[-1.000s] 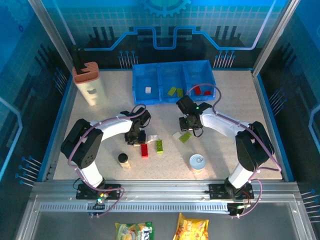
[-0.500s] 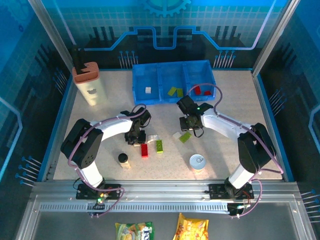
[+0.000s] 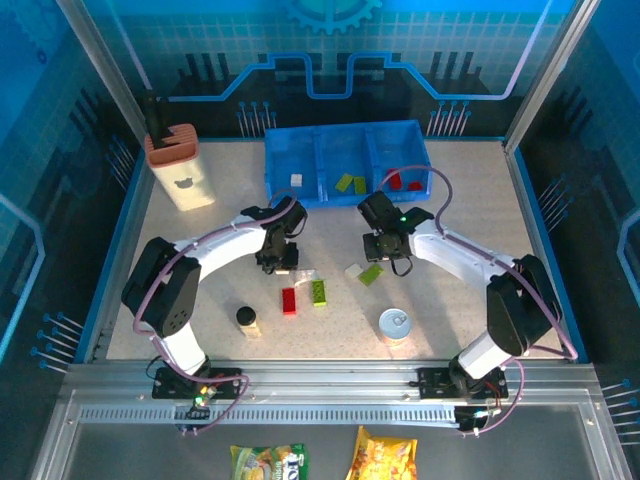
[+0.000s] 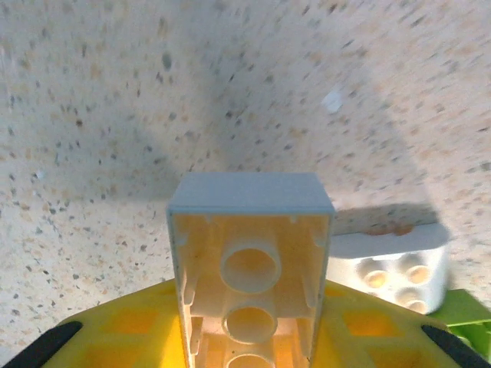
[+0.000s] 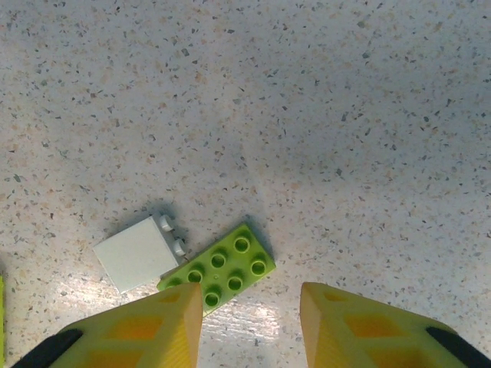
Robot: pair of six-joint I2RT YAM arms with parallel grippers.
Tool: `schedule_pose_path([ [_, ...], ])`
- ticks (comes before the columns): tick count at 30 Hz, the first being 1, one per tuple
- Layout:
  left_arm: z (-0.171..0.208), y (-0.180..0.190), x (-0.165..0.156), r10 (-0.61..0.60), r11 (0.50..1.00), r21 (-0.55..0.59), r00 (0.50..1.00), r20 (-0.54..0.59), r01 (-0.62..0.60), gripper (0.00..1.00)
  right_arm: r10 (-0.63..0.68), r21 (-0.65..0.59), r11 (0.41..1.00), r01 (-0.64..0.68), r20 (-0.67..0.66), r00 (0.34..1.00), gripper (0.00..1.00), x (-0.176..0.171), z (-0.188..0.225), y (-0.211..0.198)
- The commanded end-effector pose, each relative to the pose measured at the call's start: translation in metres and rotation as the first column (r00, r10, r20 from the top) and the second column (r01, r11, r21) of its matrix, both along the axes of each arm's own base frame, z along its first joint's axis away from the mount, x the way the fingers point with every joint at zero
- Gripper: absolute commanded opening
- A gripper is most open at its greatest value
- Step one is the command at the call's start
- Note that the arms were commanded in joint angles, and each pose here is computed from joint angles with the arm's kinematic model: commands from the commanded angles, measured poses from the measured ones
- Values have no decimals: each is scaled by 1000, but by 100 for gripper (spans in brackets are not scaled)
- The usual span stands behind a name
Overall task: Sort the legos into containers by color
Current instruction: Place the lego in the container.
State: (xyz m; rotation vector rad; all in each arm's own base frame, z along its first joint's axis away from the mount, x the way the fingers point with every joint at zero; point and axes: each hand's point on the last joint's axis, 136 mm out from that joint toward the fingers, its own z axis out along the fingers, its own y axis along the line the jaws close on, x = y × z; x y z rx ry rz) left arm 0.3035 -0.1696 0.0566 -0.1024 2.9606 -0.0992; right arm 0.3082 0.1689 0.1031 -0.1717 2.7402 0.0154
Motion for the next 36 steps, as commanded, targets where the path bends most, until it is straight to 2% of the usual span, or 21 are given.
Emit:
schedule_pose_path([
  [1,13,-3,13,-40,999,26,999,21,39,36,-9,-21,1000,9,4,1000,40,-12,7,-6],
  [11,48,-14,74,-55,998,-12,993,101,57,37,-34,-27,999,35,29,999,40,-25,21,-19],
  [20,76,-7,135,-28,998,-45,984,174,37,36,-64,-28,997,66,54,996,40,-39,33,-34],
  [31,87,7,216,-6,998,-58,966,258,22,37,-79,-34,996,81,69,995,40,-47,40,-43],
  [36,74,24,246,9,1000,-4,955,295,-8,37,-78,-42,996,81,77,994,40,-49,45,-47],
])
